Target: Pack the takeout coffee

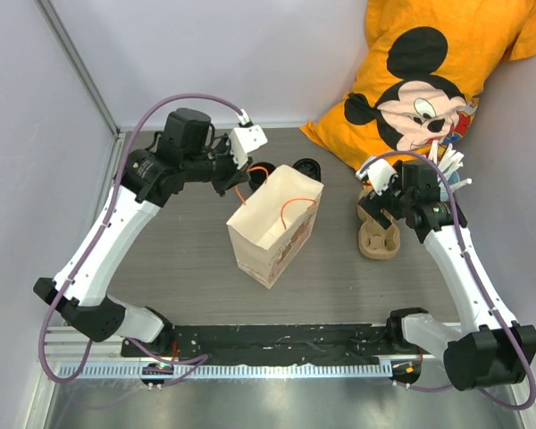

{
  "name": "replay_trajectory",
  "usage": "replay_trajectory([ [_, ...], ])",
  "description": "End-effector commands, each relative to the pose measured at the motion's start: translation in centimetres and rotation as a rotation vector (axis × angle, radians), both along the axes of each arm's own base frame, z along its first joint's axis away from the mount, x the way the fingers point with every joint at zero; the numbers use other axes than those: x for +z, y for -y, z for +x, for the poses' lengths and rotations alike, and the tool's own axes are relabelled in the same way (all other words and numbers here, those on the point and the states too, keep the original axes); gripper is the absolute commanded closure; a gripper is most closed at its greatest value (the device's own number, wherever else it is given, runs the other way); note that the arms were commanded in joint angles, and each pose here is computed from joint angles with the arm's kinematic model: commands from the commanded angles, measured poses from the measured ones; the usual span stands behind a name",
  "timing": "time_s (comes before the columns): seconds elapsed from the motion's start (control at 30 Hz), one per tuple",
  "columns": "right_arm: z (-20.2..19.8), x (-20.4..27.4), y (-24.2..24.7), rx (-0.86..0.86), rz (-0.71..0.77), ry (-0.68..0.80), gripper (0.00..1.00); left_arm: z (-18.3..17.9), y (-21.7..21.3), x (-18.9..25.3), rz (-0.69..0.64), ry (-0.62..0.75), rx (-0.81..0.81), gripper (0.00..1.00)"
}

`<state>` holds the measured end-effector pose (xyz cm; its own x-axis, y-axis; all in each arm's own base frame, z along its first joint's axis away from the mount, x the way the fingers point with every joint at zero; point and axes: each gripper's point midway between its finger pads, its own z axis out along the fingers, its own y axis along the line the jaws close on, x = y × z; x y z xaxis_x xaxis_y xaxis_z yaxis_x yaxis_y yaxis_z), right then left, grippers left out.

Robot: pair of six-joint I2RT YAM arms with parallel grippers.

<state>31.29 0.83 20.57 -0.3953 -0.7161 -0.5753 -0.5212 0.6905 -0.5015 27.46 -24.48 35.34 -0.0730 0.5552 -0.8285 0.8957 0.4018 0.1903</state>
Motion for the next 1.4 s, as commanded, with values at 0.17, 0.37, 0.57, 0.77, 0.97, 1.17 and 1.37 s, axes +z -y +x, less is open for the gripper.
replay_trajectory([
  [0.17, 0.7, -2.9, 0.2, 0.230, -0.076, -0.124, 0.01, -1.2, -1.0, 2.2, -0.067, 0.057, -0.008, 0.60],
  [0.37, 0.9, -5.3, -0.4, 0.302, -0.069, -0.201, 0.09, -0.9, -1.4, 1.4, -0.064, 0.061, 0.026, 0.23],
  [0.57, 1.4, -6.3, 0.2, 0.314, -0.059, -0.235, 0.14, -0.1, -2.3, 2.7, -0.077, 0.100, 0.100, 0.07],
  [0.77, 1.9, -8.5, 0.4, 0.330, -0.053, -0.301, 0.29, -0.2, -4.1, 4.7, -0.095, 0.150, 0.164, 0.02],
  [0.97, 1.9, -9.2, -0.3, 0.385, -0.026, -0.344, 0.41, -0.7, -6.6, 5.5, -0.124, 0.155, 0.253, 0.00],
  [1.17, 2.0, -9.8, 0.0, 0.384, -0.039, -0.363, 0.58, -1.4, -8.6, 6.6, -0.153, 0.176, 0.326, 0.00],
  [1.37, 1.0, -10.5, 0.1, 0.401, -0.049, -0.394, 0.62, -1.8, -9.5, 5.9, -0.166, 0.158, 0.358, 0.00],
])
